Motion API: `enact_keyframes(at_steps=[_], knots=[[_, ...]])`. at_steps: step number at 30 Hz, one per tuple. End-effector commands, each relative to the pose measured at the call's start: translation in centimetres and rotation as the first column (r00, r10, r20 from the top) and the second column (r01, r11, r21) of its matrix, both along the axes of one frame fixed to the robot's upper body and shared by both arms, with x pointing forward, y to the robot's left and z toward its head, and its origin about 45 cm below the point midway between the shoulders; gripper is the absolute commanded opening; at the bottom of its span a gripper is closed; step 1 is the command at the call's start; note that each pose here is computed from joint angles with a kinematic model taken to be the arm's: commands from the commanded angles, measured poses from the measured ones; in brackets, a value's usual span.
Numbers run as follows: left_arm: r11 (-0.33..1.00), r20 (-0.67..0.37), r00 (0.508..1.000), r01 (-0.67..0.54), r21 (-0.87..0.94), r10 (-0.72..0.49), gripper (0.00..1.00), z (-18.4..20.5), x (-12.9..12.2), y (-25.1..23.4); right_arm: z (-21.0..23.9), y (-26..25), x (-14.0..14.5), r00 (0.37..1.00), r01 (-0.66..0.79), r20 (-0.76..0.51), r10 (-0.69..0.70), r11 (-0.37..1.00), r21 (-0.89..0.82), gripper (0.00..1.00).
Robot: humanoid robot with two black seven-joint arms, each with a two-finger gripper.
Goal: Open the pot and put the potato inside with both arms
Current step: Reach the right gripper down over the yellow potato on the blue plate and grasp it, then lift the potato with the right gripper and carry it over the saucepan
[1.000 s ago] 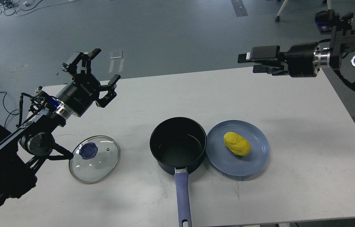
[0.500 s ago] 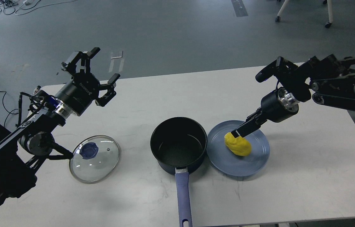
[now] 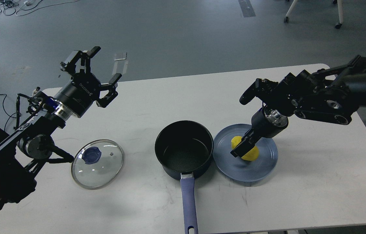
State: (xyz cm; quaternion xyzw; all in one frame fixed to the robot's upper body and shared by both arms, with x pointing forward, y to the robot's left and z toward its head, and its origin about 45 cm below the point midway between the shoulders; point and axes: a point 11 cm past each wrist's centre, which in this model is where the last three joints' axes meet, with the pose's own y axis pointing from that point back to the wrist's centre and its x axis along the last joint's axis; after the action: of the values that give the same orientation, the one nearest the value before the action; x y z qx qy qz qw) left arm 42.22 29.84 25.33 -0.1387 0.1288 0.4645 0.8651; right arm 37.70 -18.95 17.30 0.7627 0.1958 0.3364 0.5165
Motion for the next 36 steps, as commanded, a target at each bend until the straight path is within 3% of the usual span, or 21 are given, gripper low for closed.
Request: enact_keyframes(at_steps=[1, 9, 13, 14, 17, 19, 20, 27, 36], knots=[[1.0, 0.005, 1.0, -0.005, -0.005, 0.005, 0.98, 0.2, 0.1, 0.1, -0.3, -0.2, -0.1, 1.0, -0.002, -0.005, 0.002, 1.0, -0.011, 0.99], [1.0, 0.009, 1.0, -0.007, -0.005, 0.007, 0.98, 0.4, 0.1, 0.2, -1.1, -0.2, -0.6, 1.0, -0.009, -0.021, 0.008, 1.0, -0.024, 0.91], [1.0, 0.007, 1.0, -0.009, -0.005, 0.009, 0.98, 0.3, 0.1, 0.3, -1.2, -0.5, -0.3, 1.0, -0.002, -0.013, 0.002, 0.999, -0.037, 0.75], [1.0, 0.007, 1.0, -0.009, -0.005, 0.009, 0.98, 0.3, 0.1, 0.3, -1.2, -0.5, -0.3, 1.0, -0.002, -0.013, 0.002, 0.999, -0.037, 0.75], [1.0, 0.007, 1.0, -0.009, -0.005, 0.009, 0.98, 0.3, 0.1, 0.3, -1.2, -0.6, -0.3, 1.0, -0.002, -0.014, 0.001, 0.999, -0.038, 0.56], [1.0, 0.009, 1.0, -0.01, -0.004, 0.01, 0.98, 0.4, 0.1, 0.3, -1.2, -0.8, -0.3, 1.0, 0.001, -0.014, -0.001, 0.999, -0.04, 0.34], [1.0, 0.008, 1.0, -0.009, -0.003, 0.009, 0.98, 0.3, 0.1, 0.3, -1.2, -0.7, -0.3, 1.0, 0.001, -0.015, -0.002, 0.999, -0.039, 0.31], [1.0, 0.01, 1.0, -0.012, -0.002, 0.012, 0.98, 0.4, 0.1, 0.5, -0.4, -1.0, 0.2, 1.0, 0.011, 0.002, -0.011, 0.999, -0.033, 0.19], [1.0, 0.011, 1.0, -0.011, -0.002, 0.011, 0.98, 0.5, 0.2, 0.4, 8.1, 1.8, 3.1, 0.989, -0.021, 0.145, 0.009, 0.996, 0.082, 0.18]])
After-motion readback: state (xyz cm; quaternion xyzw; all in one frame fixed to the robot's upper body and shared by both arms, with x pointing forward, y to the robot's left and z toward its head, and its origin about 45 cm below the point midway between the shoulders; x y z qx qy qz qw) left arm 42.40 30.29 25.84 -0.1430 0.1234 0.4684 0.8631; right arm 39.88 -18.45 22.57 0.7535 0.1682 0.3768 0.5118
